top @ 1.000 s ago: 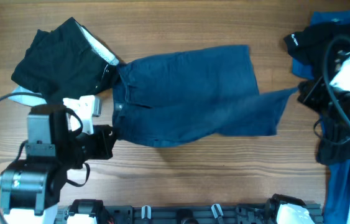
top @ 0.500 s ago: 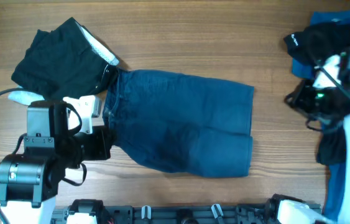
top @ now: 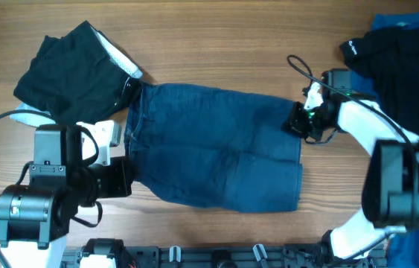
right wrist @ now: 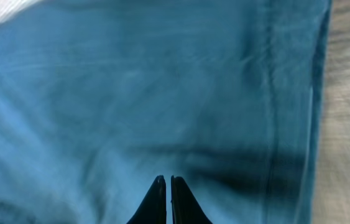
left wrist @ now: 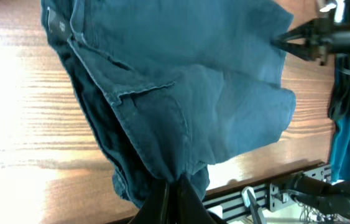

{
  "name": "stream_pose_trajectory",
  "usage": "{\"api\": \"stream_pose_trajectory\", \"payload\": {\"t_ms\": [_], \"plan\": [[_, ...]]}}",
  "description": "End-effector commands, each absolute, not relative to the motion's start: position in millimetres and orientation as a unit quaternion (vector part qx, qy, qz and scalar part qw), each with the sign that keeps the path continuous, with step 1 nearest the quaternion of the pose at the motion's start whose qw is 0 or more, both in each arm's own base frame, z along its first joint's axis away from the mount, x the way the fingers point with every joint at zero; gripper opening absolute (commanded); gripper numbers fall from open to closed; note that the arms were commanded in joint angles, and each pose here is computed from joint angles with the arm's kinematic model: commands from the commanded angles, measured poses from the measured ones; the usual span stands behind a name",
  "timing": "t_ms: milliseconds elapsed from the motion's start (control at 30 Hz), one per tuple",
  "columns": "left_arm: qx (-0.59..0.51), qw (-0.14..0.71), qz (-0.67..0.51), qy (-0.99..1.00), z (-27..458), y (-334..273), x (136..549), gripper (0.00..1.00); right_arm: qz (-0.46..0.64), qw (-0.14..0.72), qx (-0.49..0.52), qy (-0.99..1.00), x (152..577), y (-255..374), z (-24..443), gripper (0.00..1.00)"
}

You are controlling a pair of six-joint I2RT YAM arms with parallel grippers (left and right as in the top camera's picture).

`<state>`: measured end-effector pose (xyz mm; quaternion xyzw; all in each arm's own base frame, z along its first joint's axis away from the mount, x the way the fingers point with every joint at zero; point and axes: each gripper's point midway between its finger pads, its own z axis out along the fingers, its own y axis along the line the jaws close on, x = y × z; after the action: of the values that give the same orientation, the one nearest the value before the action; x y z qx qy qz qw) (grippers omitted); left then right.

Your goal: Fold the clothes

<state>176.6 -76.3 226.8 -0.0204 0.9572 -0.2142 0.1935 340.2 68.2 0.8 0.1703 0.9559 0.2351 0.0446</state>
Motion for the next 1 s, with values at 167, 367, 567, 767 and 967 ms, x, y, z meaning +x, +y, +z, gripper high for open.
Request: {"api": "stream_pose_trajectory", "payload": {"t_ms": [167, 367, 567, 767, 967], "plan": [[-0.014, 0.194, -0.212, 0.958, 230.4, -75.4, 173.5, 0.68, 0.144, 0.051, 0.323, 0.934, 367.4, 34.5, -91.6, 0.04], [-0.010, 0.212, -0.226, 0.951, 236.5, -80.1, 181.5, 0.82, 0.196, 0.159, 0.348, 0.903, 492.7, 19.6, -62.3, 0.04], [-0.009, 0.216, -0.226, 0.950, 234.4, -81.0, 198.5, 0.61, 0.225, 0.209, 0.244, 0.920, 550.9, 13.1, 30.4, 0.05], [-0.014, 0.194, -0.225, 0.955, 219.9, -82.6, 223.3, 0.66, 0.185, 0.135, 0.148, 0.962, 501.5, 15.7, 41.5, 0.61], [-0.009, 0.217, -0.226, 0.950, 220.8, -83.7, 244.6, 0.74, 0.213, 0.102, 0.107, 0.966, 476.7, 38.4, 12.1, 0.49]]}}
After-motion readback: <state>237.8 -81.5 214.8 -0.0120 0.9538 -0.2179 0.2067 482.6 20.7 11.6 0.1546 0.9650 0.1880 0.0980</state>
